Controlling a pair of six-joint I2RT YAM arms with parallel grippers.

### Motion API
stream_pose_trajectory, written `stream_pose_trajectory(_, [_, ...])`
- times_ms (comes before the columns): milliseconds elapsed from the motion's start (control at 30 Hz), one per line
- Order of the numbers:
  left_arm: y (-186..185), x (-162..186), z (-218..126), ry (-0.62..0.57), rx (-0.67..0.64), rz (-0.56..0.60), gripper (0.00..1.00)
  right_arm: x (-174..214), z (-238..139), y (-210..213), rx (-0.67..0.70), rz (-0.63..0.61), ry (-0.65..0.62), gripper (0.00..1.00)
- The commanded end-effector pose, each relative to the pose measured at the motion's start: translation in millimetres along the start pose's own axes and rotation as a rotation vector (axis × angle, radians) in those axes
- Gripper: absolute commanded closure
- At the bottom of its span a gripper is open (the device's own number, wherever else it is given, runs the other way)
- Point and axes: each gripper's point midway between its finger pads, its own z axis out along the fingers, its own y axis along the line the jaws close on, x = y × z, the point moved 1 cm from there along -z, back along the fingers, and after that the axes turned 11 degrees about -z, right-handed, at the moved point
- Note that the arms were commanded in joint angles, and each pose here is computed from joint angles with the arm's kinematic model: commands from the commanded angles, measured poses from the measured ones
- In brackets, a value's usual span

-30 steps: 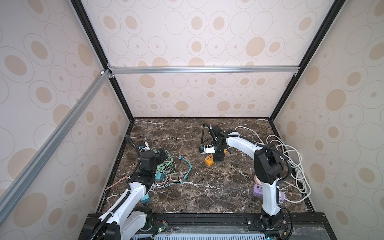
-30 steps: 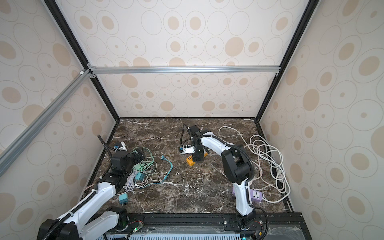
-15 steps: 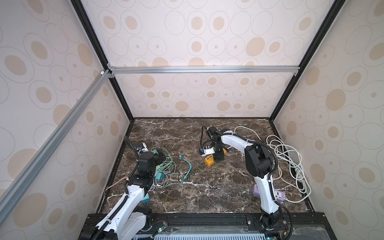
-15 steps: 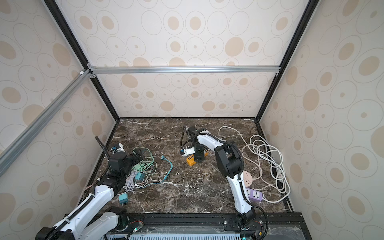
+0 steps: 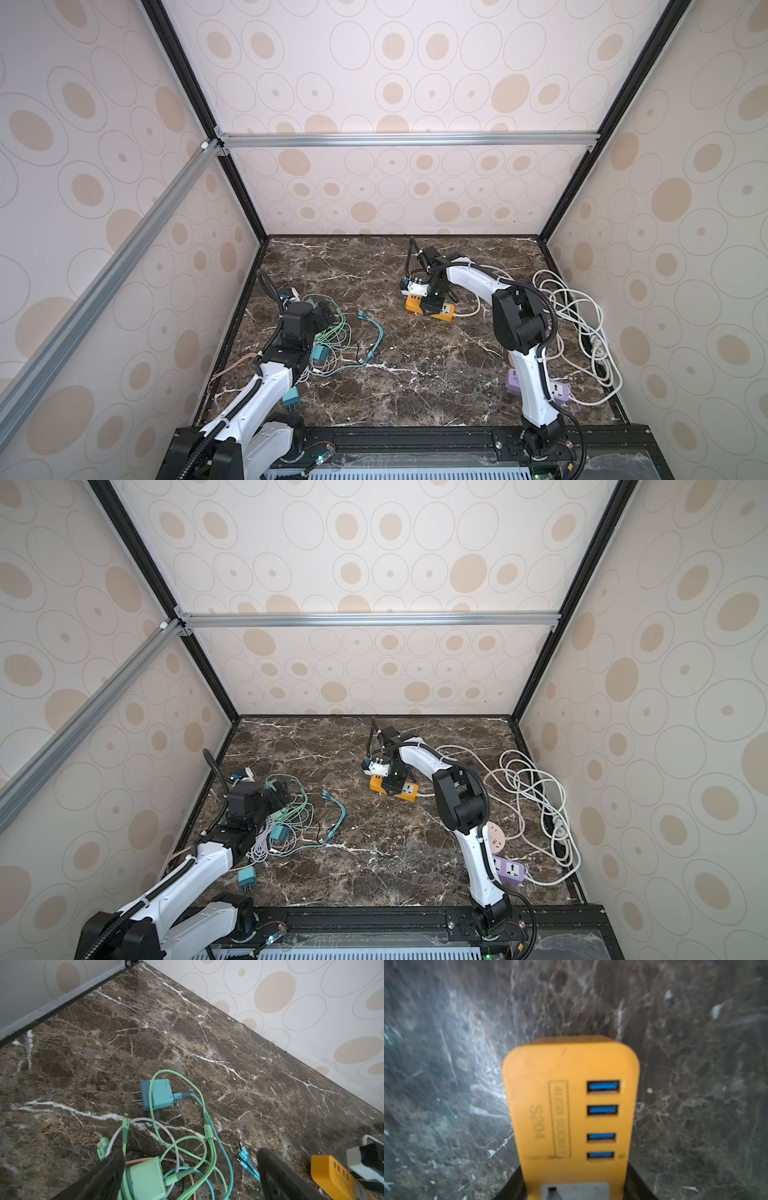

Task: Insert the plug
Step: 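Lift the orange power strip with the right gripper and carry it toward the table center, then set the strip down and open the right gripper while the left arm moves toward cables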

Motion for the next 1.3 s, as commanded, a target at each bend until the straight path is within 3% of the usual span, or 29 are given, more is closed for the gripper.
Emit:
stream_pose_trajectory(0, [-14.9,-8.8,0.9,0.001,0.029,-0.02,0.02,-6.4,4.4,9.1,-0.077,0.139,0.049,0.49])
stream_pose_trajectory(100, [-17.0,-6.7,2.8,0.015,0.036,-0.015,0.02,-13.8,9.4,21.3,-0.135,0.117,0.079,0.49])
stream_pose_trajectory(300, [-18.5,-6.5,1.8,0.017,0.044,-0.003,0.02,-17.0,20.0,60.6,-0.207,-0.173,0.113,0.47])
stream_pose_trajectory(433, [-9.1,-8.7,2.2,0.004,-0.013,-0.021,0.02,-15.0,20.8,70.1,-0.227,-0.273,0.113,0.46])
stream_pose_trajectory(867, [-6.9,-6.6,8.1,0.035,-0.06,0.008,0.02,-17.2,10.7,73.7,-0.212,-0.392,0.064,0.41])
stream_pose_trajectory(1267, [-16.5,3.1,17.7,0.096,-0.085,0.058,0.02,-24.8,-11.0,75.0,-0.178,-0.363,0.009,0.28])
